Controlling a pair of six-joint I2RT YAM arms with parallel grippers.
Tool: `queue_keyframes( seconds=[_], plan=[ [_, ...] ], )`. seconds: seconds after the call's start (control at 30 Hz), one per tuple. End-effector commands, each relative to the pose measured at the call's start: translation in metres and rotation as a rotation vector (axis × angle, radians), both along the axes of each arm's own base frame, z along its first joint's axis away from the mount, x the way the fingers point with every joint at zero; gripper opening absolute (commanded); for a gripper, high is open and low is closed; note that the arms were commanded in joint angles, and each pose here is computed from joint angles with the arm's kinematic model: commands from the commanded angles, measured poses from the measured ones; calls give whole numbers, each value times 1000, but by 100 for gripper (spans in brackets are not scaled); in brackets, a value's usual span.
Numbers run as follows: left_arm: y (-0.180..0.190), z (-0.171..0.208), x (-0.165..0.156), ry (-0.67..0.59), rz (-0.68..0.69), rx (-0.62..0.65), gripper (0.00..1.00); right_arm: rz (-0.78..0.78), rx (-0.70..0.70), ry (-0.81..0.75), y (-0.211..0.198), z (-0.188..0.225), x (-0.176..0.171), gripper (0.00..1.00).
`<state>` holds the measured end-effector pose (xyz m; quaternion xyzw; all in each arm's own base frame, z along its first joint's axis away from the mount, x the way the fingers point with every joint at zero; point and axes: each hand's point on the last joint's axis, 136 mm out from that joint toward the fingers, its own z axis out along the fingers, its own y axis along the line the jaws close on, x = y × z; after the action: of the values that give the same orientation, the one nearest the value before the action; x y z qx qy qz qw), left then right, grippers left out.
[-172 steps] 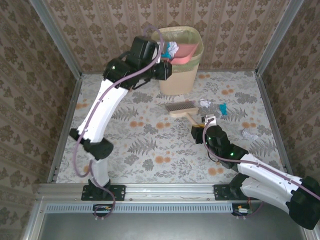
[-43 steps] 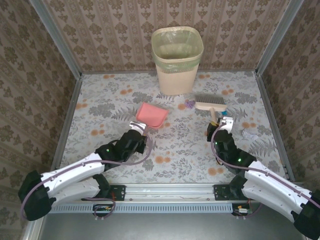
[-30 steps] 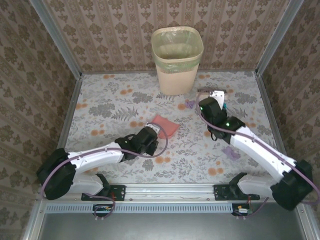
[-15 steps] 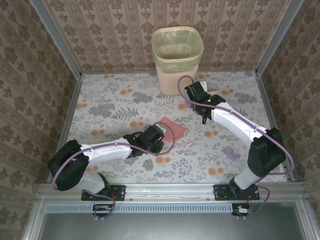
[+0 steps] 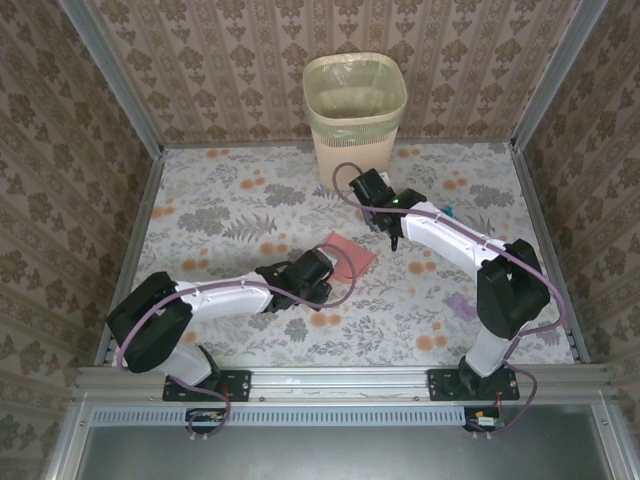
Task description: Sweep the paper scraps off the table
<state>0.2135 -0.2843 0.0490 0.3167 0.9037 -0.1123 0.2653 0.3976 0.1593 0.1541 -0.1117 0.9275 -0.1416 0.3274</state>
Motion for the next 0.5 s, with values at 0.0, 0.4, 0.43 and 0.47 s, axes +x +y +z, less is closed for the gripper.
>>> queue_keyframes(
  seconds=[0.0, 0.4, 0.43, 0.47],
  plan=[
    [1, -6, -7, 33, -27, 26, 0, 97, -50, 36, 14, 0, -23, 0],
    [23, -3, 9, -5, 60, 30, 0, 295, 136, 83, 45, 25, -84, 0],
    [25, -2, 10, -7, 66, 24, 0, 292, 154, 73, 45, 28, -85, 0],
    [26, -1, 11, -9, 71, 19, 0, 275, 166, 55, 43, 31, -84, 0]
  ],
)
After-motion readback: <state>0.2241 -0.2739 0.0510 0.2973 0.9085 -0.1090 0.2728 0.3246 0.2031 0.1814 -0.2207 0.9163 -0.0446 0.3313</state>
